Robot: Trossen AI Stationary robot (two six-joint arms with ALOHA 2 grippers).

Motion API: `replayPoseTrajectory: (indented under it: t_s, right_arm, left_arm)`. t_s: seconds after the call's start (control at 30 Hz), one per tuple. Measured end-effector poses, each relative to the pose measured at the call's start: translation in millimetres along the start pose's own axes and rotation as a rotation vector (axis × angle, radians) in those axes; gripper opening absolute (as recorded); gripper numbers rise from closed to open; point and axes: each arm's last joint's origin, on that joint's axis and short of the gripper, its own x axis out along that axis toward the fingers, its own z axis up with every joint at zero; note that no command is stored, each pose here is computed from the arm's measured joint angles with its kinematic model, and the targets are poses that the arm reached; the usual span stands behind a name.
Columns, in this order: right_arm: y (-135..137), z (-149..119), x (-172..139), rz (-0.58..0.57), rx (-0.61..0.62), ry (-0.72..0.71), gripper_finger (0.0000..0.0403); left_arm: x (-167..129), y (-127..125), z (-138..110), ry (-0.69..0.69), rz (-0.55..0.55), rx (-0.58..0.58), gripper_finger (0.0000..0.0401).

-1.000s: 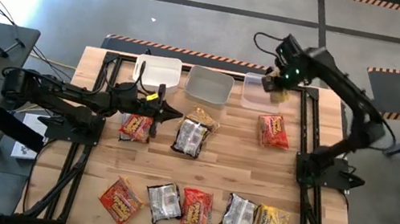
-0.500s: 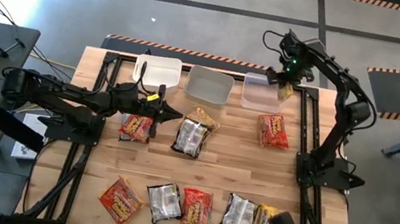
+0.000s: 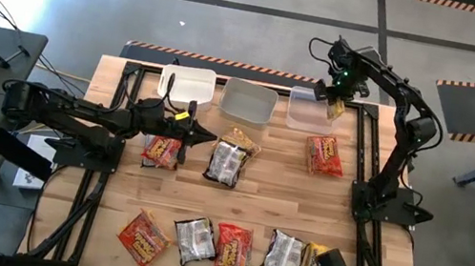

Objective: Sort Maruchan noodles
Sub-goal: Put the yellow noodle pack into the transparent bin

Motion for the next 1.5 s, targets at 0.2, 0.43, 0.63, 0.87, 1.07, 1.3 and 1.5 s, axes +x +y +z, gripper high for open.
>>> replayPoseTrajectory:
  t_s: [0.2,0.43,0.63,0.87,1.07,1.3,1.5]
  right_arm:
    - [0,-3,0,-0.005,0.0,0.028,0.0087]
    - [1,-8,-1,0.011,-0.011,0.078,0.0087]
    - [1,-9,8,0.014,-0.011,0.072,0.0087]
    - [0,-10,19,0.019,-0.008,0.063,0.0087]
    - [-1,-9,28,0.019,-0.007,0.06,0.0087]
    - [0,-5,37,0.015,-0.01,0.071,0.0092]
    - [3,-5,38,0.002,-0.037,0.067,0.0142]
  left_arm:
    - [0,0,0,0.0,0.0,-0.002,0.0007]
    - [0,0,0,0.0,0.0,-0.003,0.0007]
    - [0,0,0,-0.001,0.0,-0.003,0.0007]
    - [0,0,0,-0.001,0.0,-0.009,0.0007]
    - [0,0,0,-0.001,0.0,-0.01,0.0007]
    - [0,0,0,-0.001,0.0,-0.01,0.0007]
    - [0,0,0,-0.001,0.0,-0.01,0.0007]
